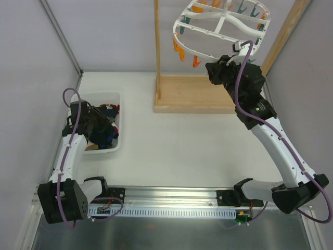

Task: Clip the socks to the hanger
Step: Pick up the sock from the bin.

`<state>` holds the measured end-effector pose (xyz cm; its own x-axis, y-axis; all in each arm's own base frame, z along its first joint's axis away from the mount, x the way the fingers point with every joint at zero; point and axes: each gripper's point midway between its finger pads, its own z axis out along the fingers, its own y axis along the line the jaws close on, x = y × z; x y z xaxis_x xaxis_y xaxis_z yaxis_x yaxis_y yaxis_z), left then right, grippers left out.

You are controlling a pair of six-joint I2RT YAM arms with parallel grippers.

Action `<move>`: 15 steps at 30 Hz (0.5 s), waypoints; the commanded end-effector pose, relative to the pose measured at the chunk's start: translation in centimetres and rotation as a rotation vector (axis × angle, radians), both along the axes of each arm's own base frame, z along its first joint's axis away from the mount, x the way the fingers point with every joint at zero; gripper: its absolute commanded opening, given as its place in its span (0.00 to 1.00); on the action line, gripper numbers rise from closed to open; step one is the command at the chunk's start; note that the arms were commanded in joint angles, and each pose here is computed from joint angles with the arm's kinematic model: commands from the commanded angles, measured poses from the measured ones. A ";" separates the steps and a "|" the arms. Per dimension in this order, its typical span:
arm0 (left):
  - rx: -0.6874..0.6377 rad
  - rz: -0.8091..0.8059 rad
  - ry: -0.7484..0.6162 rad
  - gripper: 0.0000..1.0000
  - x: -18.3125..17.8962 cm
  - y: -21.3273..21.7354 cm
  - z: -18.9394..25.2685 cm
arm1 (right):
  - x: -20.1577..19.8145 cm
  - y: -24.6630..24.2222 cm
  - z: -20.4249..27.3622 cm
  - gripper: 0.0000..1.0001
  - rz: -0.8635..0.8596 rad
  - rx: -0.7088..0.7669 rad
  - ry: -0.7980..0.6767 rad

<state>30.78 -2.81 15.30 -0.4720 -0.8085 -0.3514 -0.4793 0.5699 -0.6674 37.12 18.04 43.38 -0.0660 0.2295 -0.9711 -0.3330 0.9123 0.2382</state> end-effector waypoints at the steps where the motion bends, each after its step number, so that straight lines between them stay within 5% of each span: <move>1: 0.051 -0.103 -0.038 0.33 -0.1 -1.0 0.3 | -0.5 -0.7 1.8 0.01 -0.018 0.019 -0.044; 5: 0.156 -0.084 -0.026 0.52 -1.0 0.5 0.7 | -0.6 -0.8 2.0 0.01 -0.018 0.019 -0.044; 6: 0.210 -0.096 -0.052 0.64 -0.9 1.0 1.9 | -0.6 -0.8 1.9 0.01 -0.018 0.016 -0.042; 9: 0.369 -0.106 -0.061 0.82 -1.2 3.0 4.3 | -0.6 -0.9 1.9 0.01 -0.023 0.011 -0.040; 15: 0.686 -0.302 -0.095 0.86 -1.2 5.4 7.2 | -0.4 -0.9 1.3 0.01 -0.024 -0.005 -0.031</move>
<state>30.33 0.64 20.89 -0.5373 -0.4916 -0.6853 -0.3137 0.8707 -0.3787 37.11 17.92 43.06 -0.0752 0.2223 -0.9721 -0.3263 0.9157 0.2347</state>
